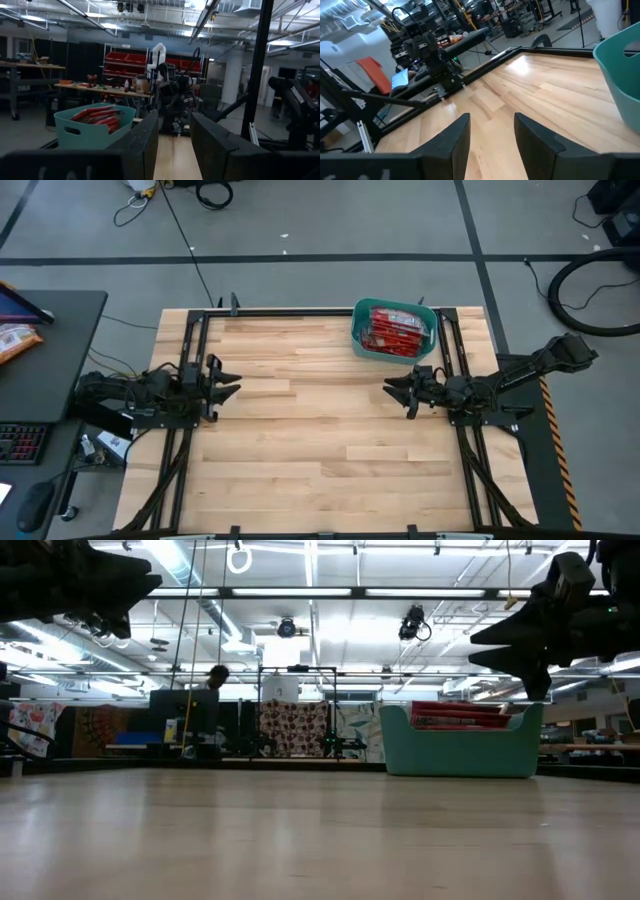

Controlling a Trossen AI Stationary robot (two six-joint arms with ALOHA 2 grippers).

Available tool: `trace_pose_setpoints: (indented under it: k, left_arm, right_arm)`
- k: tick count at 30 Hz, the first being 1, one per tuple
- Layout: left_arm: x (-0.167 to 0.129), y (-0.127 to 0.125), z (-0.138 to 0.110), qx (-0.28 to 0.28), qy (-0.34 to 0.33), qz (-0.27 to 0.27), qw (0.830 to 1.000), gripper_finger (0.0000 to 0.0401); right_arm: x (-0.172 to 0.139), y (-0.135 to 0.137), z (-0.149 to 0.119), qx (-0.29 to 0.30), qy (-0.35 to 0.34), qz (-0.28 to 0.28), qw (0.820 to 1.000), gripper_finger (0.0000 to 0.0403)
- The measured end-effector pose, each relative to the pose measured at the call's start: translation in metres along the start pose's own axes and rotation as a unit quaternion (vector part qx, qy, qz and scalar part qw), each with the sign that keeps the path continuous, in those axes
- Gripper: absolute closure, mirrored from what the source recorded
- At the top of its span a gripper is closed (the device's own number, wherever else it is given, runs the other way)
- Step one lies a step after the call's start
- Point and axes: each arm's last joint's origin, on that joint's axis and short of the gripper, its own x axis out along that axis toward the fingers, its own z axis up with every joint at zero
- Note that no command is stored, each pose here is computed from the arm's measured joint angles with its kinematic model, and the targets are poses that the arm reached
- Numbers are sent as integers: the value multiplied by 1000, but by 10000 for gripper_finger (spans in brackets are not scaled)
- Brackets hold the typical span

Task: Sort popcorn bags into baskets
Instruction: Return to Home Position

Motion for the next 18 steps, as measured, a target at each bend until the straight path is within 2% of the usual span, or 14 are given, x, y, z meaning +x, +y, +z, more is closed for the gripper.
trace_pose_setpoints:
  k: [7,18]
  left_arm:
    - [0,0,0,-29,0,4,1000,285]
    - [0,0,-1,-22,1,4,1000,285]
  right_arm:
    - [0,0,0,0,0,1,1000,245]
    - [0,0,0,0,0,1,1000,245]
